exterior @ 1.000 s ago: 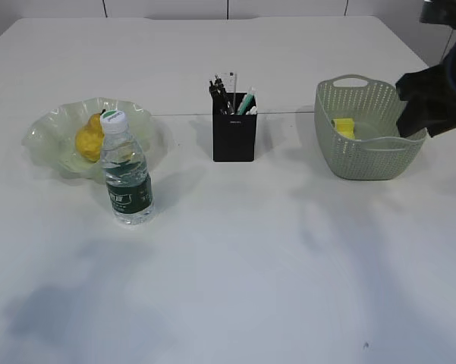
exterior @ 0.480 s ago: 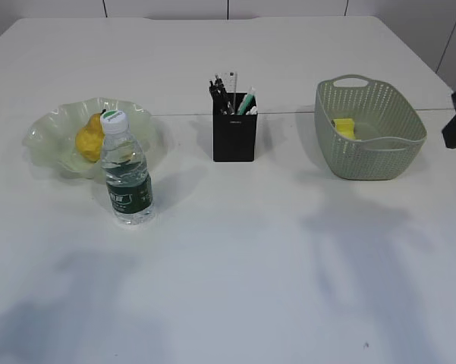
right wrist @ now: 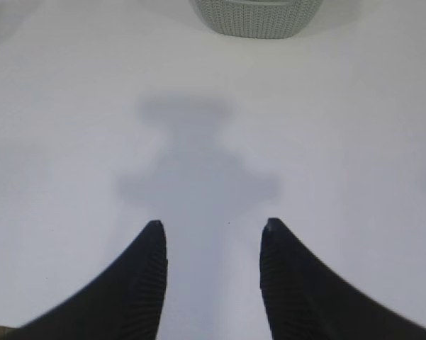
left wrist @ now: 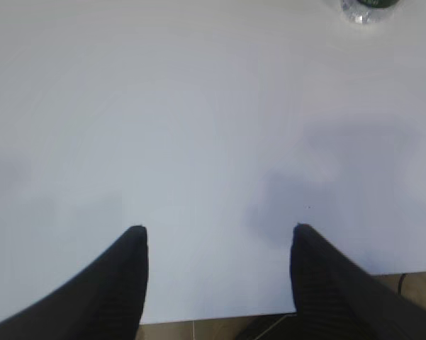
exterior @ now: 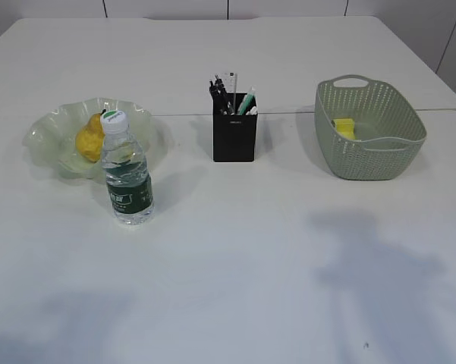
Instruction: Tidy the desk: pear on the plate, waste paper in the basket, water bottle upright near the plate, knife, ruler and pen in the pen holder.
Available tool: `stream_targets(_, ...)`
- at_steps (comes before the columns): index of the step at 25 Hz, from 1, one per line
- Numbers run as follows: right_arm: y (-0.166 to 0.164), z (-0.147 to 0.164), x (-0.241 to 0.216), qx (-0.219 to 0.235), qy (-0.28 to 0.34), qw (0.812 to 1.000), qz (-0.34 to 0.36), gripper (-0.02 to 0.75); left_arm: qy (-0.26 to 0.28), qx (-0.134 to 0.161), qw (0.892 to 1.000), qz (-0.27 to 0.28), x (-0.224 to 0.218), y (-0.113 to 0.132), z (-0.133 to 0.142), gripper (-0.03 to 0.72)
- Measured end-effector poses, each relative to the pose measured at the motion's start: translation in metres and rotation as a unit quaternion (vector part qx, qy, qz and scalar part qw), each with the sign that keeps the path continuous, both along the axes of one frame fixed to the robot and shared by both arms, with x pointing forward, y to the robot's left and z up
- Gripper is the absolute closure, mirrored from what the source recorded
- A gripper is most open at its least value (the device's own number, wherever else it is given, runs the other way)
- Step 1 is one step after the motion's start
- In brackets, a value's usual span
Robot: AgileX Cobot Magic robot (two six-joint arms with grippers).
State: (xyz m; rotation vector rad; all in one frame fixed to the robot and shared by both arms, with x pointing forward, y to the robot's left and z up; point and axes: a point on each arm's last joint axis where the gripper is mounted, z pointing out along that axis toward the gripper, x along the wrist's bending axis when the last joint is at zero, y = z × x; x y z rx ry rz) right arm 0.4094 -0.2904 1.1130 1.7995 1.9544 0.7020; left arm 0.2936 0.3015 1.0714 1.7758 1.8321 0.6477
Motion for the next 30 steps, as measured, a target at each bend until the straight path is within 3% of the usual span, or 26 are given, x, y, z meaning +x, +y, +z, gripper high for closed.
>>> stream_targets(5,0.000,0.008,-0.043,-0.001,-0.037,0.999,0.001,0.414,-0.052,-0.010,0.999,0.003,-0.028,0.006,0.003,0.241)
stream_targets(22,-0.001,-0.011,-0.138,-0.007,-0.057,0.998,-0.010,0.414,-0.084,-0.016,0.996,0.009,-0.058,0.012,-0.001,0.241)
stream_targets(30,-0.004,-0.013,-0.171,-0.023,-0.130,0.991,-0.020,0.414,-0.137,-0.051,0.989,-0.006,-0.078,0.011,-0.003,0.241)
